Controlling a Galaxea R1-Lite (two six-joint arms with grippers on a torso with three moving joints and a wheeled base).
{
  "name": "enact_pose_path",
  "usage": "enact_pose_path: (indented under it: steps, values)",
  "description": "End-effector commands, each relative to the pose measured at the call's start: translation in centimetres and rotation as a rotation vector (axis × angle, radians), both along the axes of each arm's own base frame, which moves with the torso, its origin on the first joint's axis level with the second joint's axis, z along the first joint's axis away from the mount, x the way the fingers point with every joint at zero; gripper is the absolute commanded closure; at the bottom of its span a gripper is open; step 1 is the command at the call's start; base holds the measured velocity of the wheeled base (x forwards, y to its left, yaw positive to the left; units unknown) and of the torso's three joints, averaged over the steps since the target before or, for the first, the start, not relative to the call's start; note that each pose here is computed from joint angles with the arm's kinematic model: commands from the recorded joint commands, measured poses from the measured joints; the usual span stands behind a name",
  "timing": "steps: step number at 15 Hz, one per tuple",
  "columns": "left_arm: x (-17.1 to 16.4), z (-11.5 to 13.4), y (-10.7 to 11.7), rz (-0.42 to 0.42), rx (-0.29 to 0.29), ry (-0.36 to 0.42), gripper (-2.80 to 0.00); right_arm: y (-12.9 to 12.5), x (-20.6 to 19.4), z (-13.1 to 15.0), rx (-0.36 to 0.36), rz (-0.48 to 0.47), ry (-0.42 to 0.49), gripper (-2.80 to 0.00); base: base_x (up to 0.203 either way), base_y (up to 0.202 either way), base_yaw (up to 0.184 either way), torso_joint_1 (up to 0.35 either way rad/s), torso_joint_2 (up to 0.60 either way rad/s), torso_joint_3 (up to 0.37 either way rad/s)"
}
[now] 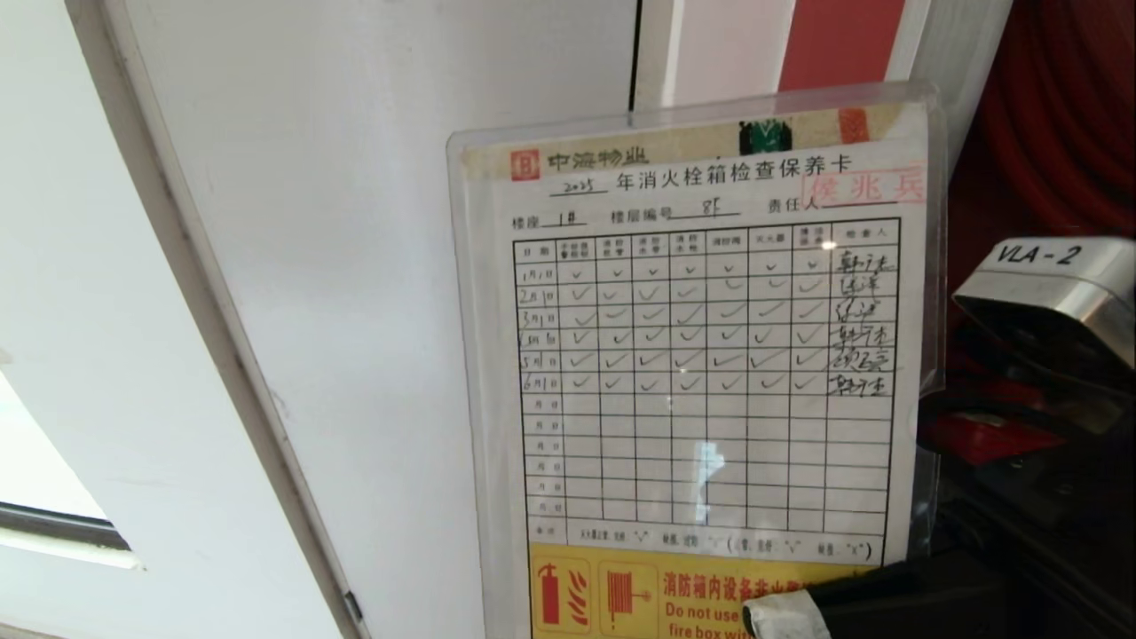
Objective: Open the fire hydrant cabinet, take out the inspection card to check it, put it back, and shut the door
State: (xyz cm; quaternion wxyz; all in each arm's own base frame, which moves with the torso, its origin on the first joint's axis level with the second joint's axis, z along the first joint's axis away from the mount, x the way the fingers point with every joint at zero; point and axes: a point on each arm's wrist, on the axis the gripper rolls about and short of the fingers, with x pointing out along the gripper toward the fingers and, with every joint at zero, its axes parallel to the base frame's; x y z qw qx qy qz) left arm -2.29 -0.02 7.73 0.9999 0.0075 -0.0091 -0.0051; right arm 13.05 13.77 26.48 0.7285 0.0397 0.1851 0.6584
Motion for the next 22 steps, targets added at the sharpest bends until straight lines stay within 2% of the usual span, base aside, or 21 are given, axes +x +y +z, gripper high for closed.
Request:
enact_pose_path:
  steps: [1,11,16,22]
  values:
    - [0.0,-0.2,0.0,0.000,0.000,0.004,0.00,-0.1,-0.2,-0.2,-0.003,0.008,-0.011,0.00,0.000,0.000,0.000,0.000,0.00,0.000]
    - [0.0,-0.2,0.0,0.000,0.000,0.004,0.00,-0.9,-1.0,2.5,0.073,0.011,-0.091,0.00,0.000,0.000,0.000,0.000,0.00,0.000]
    - [0.0,-0.2,0.0,-0.001,0.000,0.004,0.00,-0.1,-0.2,3.5,0.085,0.012,-0.100,0.00,0.000,0.000,0.000,0.000,0.00,0.000]
    - [0.0,-0.2,0.0,0.000,0.000,0.004,0.00,0.6,0.3,1.6,0.032,0.023,-0.037,0.00,0.000,0.000,0.000,0.000,0.00,0.000]
